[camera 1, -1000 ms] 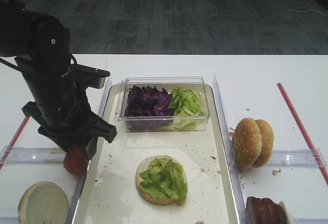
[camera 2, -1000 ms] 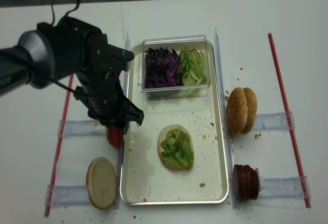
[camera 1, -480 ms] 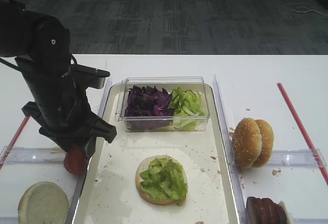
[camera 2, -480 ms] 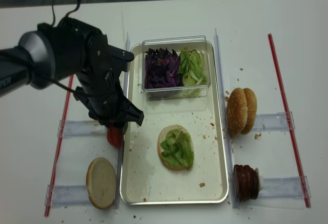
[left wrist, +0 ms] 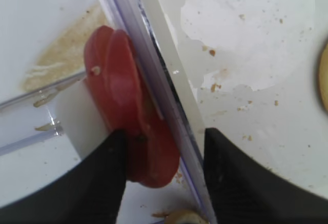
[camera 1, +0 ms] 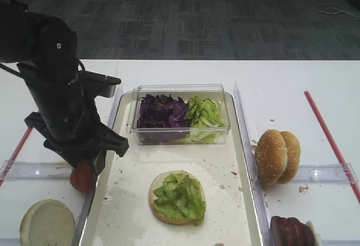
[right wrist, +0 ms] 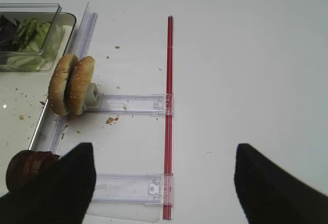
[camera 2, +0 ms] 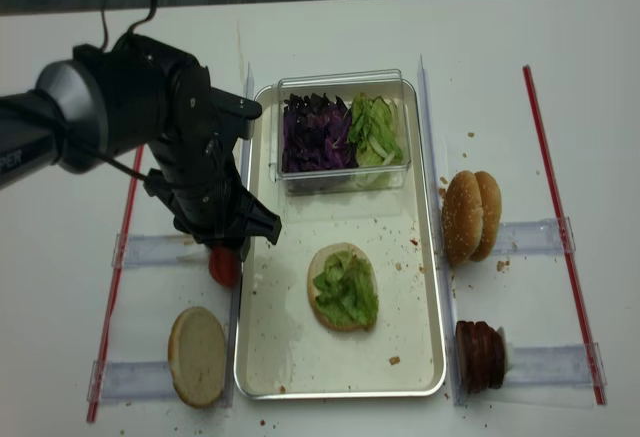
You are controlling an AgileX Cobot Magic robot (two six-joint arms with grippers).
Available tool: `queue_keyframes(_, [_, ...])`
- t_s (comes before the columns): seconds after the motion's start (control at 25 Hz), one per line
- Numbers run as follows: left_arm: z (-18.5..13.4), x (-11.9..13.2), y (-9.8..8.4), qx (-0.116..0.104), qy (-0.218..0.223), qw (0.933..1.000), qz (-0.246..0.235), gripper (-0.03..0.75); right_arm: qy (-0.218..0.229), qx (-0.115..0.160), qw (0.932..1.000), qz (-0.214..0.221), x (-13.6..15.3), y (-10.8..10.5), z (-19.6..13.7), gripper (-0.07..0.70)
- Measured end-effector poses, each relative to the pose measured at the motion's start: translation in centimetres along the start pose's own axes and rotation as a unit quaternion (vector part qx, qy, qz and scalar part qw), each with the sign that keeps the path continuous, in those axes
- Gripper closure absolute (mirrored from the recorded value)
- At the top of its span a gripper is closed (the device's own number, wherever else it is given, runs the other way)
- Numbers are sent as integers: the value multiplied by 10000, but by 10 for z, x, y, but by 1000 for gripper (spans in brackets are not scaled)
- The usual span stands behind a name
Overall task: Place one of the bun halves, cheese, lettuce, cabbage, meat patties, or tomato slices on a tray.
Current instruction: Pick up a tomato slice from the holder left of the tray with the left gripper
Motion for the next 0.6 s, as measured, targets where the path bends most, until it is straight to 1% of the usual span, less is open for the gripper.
queue_keyframes(0.12, [0,4,0,0,52,10000,-3,377,0,0,10000,0,0,0,0,42])
queue_keyframes(0.24, [0,6,0,0,77,10000,-5,410,0,0,10000,0,0,0,0,42])
queue_keyframes(0.44, [2,6,0,0,37,10000,-2,485,0,0,10000,0,0,0,0,42])
queue_keyframes(0.6, [1,6,4,76,42,9999,94,554,0,0,10000,0,0,0,0,42])
Point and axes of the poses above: a point on each arm's last joint axis where the gripper is mounted, x pointing out along that axis toward the gripper, y along the wrist's bending axis when the last joint is at zero, z = x × y, the point moved 9 cm from there along x, pointing out along that axis toward the gripper, and after that the axes turned 11 degrees about x, right-handed, at the moved point
